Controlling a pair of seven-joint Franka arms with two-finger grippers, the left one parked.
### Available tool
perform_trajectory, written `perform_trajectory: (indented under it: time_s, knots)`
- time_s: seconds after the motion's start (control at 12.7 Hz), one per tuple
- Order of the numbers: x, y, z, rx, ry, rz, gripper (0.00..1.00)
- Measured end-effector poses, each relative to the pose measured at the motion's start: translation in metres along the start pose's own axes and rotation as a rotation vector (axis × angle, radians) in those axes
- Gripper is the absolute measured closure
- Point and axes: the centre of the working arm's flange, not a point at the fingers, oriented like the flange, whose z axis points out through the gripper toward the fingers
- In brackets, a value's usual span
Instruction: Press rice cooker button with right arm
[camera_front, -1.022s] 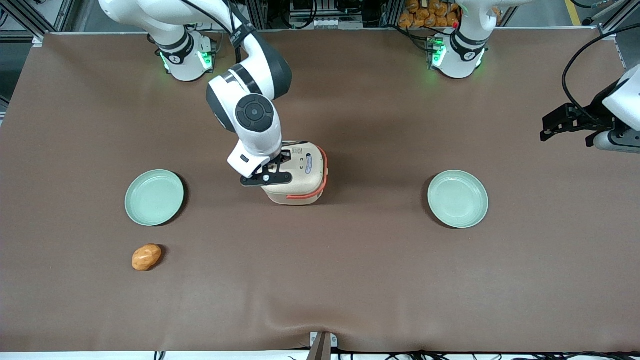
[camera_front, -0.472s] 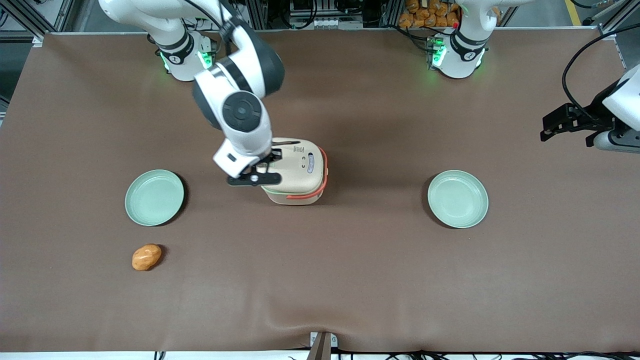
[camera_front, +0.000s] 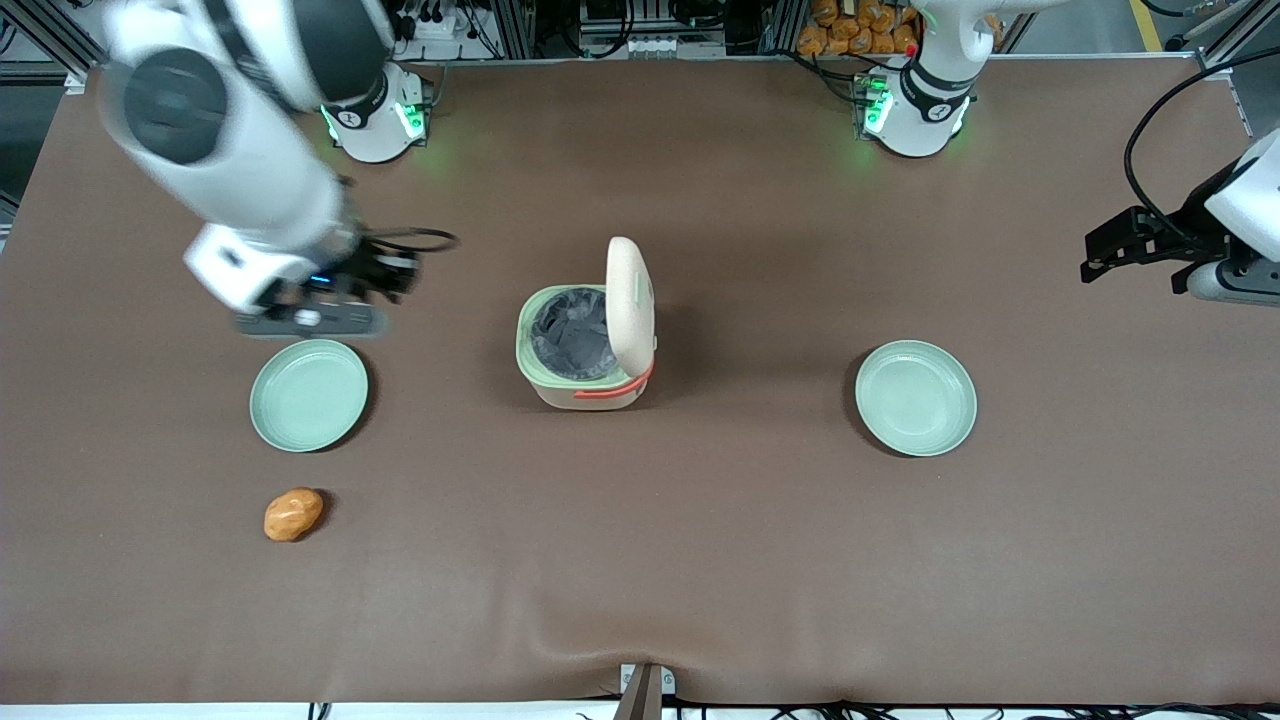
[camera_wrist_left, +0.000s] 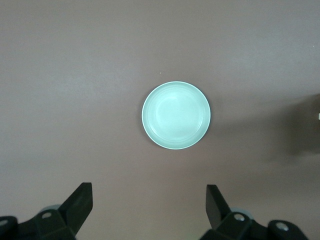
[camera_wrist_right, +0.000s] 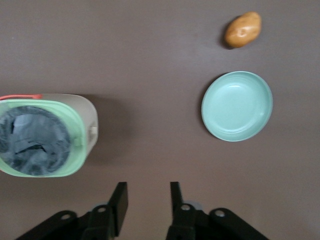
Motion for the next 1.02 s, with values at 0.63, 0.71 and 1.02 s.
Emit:
perform_trajectory:
  time_s: [0.63, 0.71, 1.02]
  knots:
    - [-0.024, 0.206, -0.047, 0.052, 0.015, 0.053, 0.00]
    - [-0.026, 0.215, -0.045, 0.055, 0.024, 0.054, 0.00]
    - [-0.038, 0.225, -0.022, 0.057, 0.090, 0.018, 0.00]
